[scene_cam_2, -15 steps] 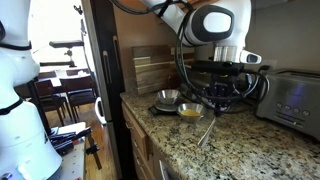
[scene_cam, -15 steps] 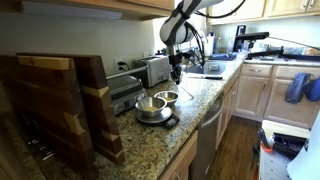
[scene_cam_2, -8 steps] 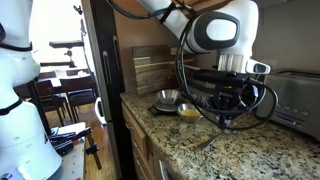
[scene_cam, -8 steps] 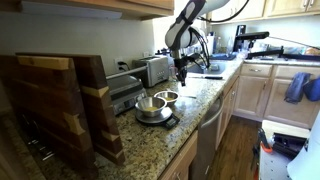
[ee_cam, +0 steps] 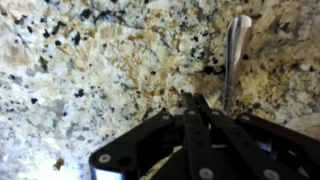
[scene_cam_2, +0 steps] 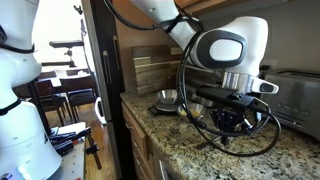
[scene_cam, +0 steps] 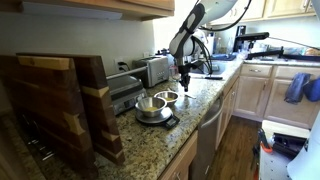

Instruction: Use the spoon to put some sugar into the other bowl

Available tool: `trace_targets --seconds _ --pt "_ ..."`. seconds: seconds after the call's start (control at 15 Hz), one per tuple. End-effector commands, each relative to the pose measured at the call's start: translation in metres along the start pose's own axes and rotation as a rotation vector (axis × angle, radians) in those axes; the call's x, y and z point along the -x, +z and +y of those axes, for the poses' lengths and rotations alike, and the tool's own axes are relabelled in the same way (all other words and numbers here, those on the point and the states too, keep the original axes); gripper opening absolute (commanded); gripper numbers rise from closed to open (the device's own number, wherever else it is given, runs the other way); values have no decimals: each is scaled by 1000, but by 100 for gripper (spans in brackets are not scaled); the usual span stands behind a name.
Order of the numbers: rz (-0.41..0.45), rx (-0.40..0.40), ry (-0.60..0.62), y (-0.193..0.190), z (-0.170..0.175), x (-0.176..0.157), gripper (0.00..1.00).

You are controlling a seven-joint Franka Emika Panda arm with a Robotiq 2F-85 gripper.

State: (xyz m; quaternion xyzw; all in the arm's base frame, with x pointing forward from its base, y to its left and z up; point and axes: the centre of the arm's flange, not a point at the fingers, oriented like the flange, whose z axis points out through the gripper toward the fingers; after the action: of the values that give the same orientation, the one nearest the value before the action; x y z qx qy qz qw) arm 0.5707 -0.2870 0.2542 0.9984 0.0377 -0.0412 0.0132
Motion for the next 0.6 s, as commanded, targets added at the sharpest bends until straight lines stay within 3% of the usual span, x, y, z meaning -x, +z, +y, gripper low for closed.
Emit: trace_targets --seconds 0.0,0.07,0.2,0.53 --pt "66 17 -7 -25 -19 11 6" --pt "67 12 -6 -30 -21 9 31" --pt "71 -5 -2 -34 -25 6 38" --pt "124 -69 43 -26 -31 -8 71"
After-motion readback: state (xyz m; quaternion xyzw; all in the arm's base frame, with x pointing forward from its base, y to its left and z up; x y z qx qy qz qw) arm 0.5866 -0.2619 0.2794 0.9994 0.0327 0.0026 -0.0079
